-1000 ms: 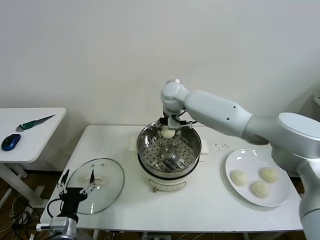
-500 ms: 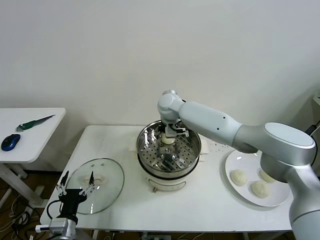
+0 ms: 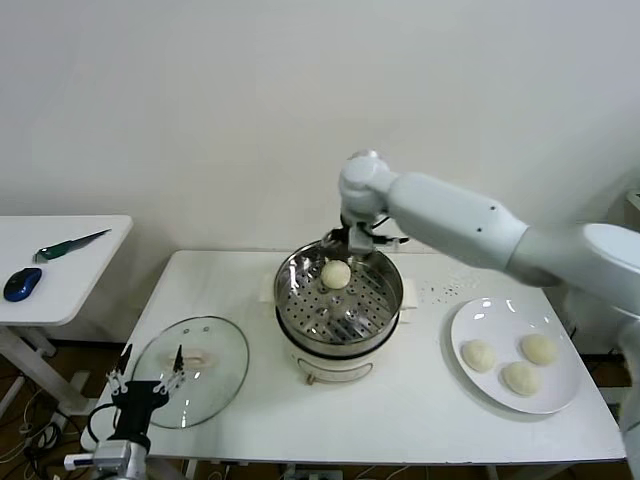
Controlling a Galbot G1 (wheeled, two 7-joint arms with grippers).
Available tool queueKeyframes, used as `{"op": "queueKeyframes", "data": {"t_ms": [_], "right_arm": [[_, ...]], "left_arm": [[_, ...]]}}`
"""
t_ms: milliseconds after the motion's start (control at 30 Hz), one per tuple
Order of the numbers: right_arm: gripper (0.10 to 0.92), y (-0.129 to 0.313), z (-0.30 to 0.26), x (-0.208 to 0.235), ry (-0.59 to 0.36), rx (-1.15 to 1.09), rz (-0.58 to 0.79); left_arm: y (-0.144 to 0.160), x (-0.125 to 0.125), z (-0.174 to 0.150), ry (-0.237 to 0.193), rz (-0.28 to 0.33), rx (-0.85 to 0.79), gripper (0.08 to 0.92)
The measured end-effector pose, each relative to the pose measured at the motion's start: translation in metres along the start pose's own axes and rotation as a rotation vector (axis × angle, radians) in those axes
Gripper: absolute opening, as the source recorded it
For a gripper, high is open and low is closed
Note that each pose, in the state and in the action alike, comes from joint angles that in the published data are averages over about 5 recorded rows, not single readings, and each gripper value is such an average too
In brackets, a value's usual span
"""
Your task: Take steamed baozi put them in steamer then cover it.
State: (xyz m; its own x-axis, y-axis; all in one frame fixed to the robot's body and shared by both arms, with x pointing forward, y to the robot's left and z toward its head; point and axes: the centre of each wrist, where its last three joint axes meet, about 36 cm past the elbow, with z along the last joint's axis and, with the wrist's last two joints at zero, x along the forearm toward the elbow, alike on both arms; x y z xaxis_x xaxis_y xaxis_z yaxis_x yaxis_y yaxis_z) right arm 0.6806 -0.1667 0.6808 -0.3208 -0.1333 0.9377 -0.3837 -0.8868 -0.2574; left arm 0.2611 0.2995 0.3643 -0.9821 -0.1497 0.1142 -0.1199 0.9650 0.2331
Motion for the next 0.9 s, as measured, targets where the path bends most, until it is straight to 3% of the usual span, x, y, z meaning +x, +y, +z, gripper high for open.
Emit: {"op": "queueKeyframes", "data": {"t_ms": [200, 400, 633, 900], "right_arm": [[0.823, 0.096, 0.033, 0.007, -0.045, -0.450, 0.006], [0.823, 0.190, 0.043, -0.017, -0.104, -0.780, -0.045], [0.823, 0.265, 0.029, -0.067, -0.159, -0.995, -0.113], [0.823, 0.314, 0.015, -0.109, -0.163, -1.117, -0.175]], "left_arm": [[-0.002, 0.002, 0.001, 0.002, 0.007, 0.000, 0.823], [0.000, 0.005, 0.004, 0.009, 0.006, -0.003, 0.823], [0.001, 0.008, 0.004, 0.012, 0.006, -0.007, 0.823], [0.002, 0.012, 0.003, 0.014, 0.003, -0.013, 0.823]]}}
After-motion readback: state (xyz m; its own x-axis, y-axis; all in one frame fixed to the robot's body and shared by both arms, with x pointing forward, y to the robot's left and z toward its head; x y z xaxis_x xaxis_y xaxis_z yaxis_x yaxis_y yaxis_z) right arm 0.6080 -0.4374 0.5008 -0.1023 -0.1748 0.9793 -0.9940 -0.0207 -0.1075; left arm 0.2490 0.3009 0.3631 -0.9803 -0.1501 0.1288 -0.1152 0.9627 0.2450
